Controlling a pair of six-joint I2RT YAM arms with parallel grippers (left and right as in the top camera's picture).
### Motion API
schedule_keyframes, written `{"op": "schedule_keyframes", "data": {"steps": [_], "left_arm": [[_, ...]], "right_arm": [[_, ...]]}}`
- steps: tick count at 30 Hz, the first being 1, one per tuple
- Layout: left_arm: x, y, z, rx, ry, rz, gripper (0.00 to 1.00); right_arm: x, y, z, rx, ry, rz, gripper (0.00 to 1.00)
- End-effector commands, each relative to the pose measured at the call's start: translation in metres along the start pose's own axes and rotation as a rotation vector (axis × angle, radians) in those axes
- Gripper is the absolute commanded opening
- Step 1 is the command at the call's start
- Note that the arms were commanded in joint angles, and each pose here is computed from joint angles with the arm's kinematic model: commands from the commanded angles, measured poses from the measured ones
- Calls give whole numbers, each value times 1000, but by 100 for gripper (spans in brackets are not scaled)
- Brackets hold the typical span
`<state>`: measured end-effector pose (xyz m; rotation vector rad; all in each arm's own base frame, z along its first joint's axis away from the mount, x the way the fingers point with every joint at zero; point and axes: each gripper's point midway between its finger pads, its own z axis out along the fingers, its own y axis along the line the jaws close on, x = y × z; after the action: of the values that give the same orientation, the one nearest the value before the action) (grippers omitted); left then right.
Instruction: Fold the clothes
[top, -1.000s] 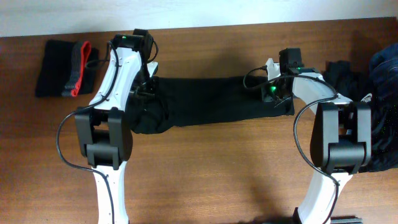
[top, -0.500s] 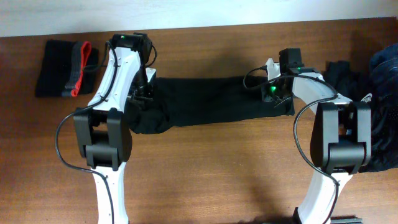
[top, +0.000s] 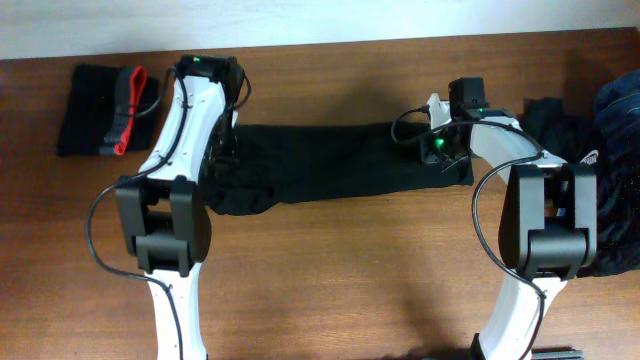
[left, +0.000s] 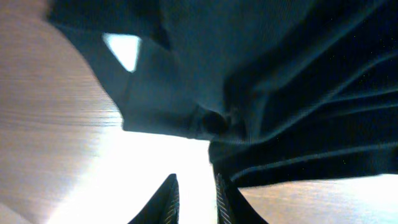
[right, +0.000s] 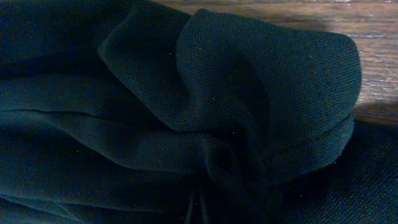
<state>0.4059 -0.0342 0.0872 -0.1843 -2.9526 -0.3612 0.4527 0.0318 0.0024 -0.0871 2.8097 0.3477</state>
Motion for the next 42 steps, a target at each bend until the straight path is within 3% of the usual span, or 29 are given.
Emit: {"op": "schedule_keyframes", "data": {"steps": [1, 4, 5, 6, 12, 21, 25, 32, 42], "left_arm": [[-10, 9, -70, 64, -225, -86, 22], [-23, -20, -102, 265, -356, -71, 66], [-28, -33, -110, 336, -385, -43, 77], [-33, -52, -119, 430, -420, 18, 82], [-52, -92, -95, 482, -431, 92, 86], [-61, -121, -44, 479, -388, 125, 86], [-57, -122, -13, 459, -352, 118, 86], [-44, -117, 35, 381, -291, 106, 86], [-49, -116, 40, 368, -313, 103, 86]], "right_arm": [[36, -9, 30, 26, 110, 21, 9], [36, -9, 30, 26, 110, 21, 11], [35, -9, 30, 25, 108, 21, 12], [33, -9, 29, 25, 101, 19, 12], [3, 2, -12, 20, 62, 10, 36], [-31, 6, -85, 35, -68, 5, 55], [-29, -4, -104, 56, -84, 30, 84], [-10, -43, -104, 83, -27, 133, 86], [24, -53, -75, 82, 44, 180, 84]]}}
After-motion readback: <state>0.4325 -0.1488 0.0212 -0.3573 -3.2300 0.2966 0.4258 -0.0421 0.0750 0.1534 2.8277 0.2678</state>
